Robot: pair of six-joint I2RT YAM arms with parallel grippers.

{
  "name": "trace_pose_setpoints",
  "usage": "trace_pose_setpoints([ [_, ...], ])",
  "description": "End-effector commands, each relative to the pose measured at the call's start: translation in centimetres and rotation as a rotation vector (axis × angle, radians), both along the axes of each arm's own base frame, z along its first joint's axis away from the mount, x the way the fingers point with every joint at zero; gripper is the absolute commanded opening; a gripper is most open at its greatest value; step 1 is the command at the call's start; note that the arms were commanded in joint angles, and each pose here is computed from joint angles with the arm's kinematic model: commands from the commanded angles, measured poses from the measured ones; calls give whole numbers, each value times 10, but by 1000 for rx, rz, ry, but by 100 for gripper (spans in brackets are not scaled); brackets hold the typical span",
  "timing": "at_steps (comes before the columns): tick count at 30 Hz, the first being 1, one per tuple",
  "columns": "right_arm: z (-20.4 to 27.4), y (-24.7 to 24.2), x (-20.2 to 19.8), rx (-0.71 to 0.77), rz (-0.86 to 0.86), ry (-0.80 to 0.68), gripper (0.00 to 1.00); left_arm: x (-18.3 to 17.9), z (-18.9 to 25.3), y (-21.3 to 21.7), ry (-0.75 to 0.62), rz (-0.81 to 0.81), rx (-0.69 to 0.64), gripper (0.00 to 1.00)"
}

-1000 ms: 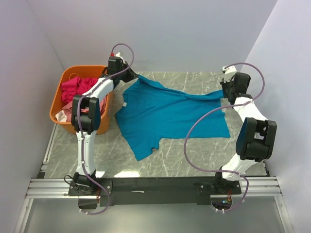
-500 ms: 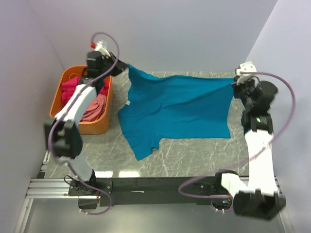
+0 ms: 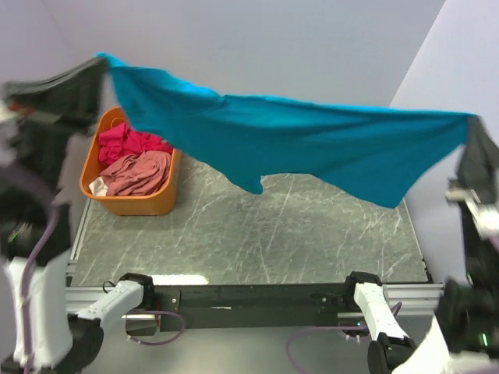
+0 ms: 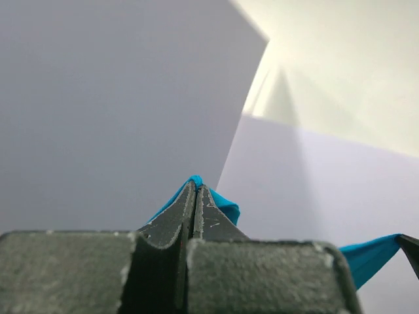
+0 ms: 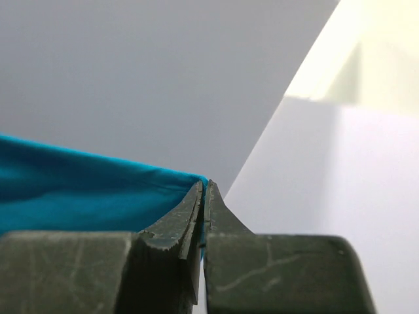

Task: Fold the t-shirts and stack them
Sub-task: Flatten the tshirt out

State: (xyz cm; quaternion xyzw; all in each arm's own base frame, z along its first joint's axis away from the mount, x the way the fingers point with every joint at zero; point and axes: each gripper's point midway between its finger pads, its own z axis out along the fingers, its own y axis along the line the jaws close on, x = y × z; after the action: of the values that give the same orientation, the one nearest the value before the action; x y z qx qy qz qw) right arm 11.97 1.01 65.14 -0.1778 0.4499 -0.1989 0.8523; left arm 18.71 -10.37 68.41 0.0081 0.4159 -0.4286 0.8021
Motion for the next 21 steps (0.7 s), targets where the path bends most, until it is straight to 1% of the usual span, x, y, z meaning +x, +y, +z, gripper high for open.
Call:
trace_pose_setpoints([
  [1, 13, -1, -28, 45, -15, -22, 0, -37, 23, 13, -52, 22, -47, 1],
  [2, 27, 1, -45, 46, -18, -71, 0, -49, 28, 15, -72, 18, -54, 1],
  [4, 37, 2, -59, 52, -20, -106, 0, -67, 38, 17, -110, 8, -64, 1],
  [5, 45, 4, -72, 49, -22, -142, 0, -73, 41, 18, -119, 6, -68, 1],
  [8, 51, 2, -80, 53, -36, -170, 0, -88, 47, 20, -149, -2, -78, 1],
  [11, 48, -3, -75, 57, -59, -168, 0, -82, 43, 19, -137, 0, -75, 1],
  [12, 40, -5, -65, 60, -64, -141, 0, -79, 40, 19, -129, 0, -75, 1],
  [13, 38, -7, -60, 62, -71, -137, 0, -66, 32, 17, -102, 3, -68, 1],
  [15, 20, -12, -39, 66, -82, -86, 0, -51, 21, 14, -68, 6, -60, 1],
  [16, 14, -14, -32, 64, -87, -71, 0, -33, 7, 11, -26, 10, -49, 1],
  [18, -8, -20, -8, 69, -96, -17, 0, -13, -7, 8, 11, 15, -42, 0],
  [19, -13, -22, -1, 67, -103, -13, 0, 8, -26, 4, 61, 17, -30, 0],
  [20, -36, -25, 19, 74, -104, 44, 0, 18, -35, 3, 78, 17, -26, 0],
  [21, -47, -27, 29, 74, -105, 67, 0, 31, -45, 0, 100, 16, -25, 0],
])
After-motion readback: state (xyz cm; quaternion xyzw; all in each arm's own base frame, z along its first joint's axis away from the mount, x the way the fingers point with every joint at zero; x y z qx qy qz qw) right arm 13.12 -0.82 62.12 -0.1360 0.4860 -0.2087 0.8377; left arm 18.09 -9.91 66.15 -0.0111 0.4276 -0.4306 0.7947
